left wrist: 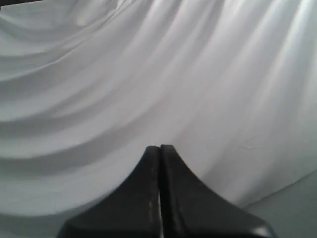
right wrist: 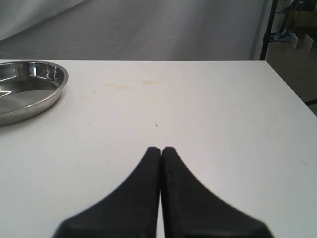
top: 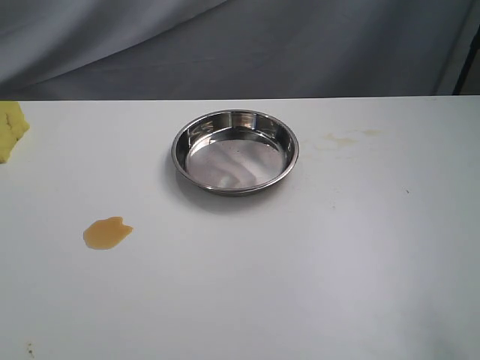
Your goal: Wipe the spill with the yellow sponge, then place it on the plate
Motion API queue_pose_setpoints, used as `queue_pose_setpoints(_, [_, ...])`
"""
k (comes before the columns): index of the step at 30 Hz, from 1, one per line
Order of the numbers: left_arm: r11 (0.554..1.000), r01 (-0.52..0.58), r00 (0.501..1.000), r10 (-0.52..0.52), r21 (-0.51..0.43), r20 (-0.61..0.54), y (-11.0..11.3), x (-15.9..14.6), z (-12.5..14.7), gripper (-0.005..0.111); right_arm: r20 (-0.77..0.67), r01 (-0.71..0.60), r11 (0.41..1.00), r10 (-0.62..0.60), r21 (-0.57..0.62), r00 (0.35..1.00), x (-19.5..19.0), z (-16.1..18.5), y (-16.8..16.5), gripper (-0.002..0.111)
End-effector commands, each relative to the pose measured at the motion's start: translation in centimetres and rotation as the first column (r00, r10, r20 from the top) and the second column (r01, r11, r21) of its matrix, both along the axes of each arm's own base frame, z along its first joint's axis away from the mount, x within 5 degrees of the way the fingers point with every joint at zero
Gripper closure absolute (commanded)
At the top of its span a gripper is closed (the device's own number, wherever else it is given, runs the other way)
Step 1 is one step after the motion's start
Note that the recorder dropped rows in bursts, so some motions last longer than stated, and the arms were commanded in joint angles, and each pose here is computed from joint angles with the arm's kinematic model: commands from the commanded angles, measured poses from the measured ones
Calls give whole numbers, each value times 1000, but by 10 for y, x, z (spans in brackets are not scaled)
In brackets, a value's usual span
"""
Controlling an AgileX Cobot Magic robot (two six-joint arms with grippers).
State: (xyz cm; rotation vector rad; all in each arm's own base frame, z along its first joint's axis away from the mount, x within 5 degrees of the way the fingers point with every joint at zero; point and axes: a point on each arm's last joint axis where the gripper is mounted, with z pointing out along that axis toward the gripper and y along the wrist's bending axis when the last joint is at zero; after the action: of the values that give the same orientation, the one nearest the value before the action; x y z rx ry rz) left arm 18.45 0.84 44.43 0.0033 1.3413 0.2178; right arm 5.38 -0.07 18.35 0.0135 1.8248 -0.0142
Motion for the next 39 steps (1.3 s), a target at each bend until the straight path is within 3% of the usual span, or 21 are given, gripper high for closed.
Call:
queue_pose_setpoints(1, [995, -18, 1000, 17, -95, -4, 14, 5, 14, 107, 5, -2, 1000, 2, -1, 1000, 0, -1, 0, 108])
queue_pose_setpoints(7, [985, 167, 975, -171, -42, -144, 2, 29, 4, 107, 5, -2, 1000, 2, -1, 1000, 0, -1, 0, 108])
queue_pose_setpoints(9, [983, 184, 965, -184, -20, -185, 1, 36, -1, 107, 5, -2, 1000, 2, -1, 1000, 0, -1, 0, 108])
queue_pose_setpoints(12, [983, 172, 957, -183, -68, -225, 3, 44, -5, 107, 5, -2, 1000, 2, -1, 1000, 0, -1, 0, 108])
queue_pose_setpoints(15, [982, 181, 920, -187, -51, -343, 3, 50, -10, 107, 5, -2, 1000, 2, -1, 1000, 0, -1, 0, 108])
queue_pose_setpoints(19, [983, 76, 896, -142, -168, -422, 10, 53, -6, 107, 5, -2, 1000, 2, -1, 1000, 0, -1, 0, 108])
queue_pose_setpoints(25, [994, -87, 785, 31, -61, -618, 27, 62, 2, 107, 5, -2, 1000, 2, -1, 1000, 0, -1, 0, 108])
queue_pose_setpoints(28, [994, -91, 743, 28, -59, -669, 28, 67, -1, 107, 5, -2, 1000, 2, -1, 1000, 0, -1, 0, 108])
queue_pose_setpoints(34, [994, -81, 674, 106, 69, -731, 36, 88, -18, 107, 5, -2, 1000, 2, -1, 1000, 0, -1, 0, 108])
queue_pose_setpoints(39, [991, -79, 603, 134, 108, -786, 43, 127, -43, 107, 5, -2, 1000, 2, -1, 1000, 0, -1, 0, 108])
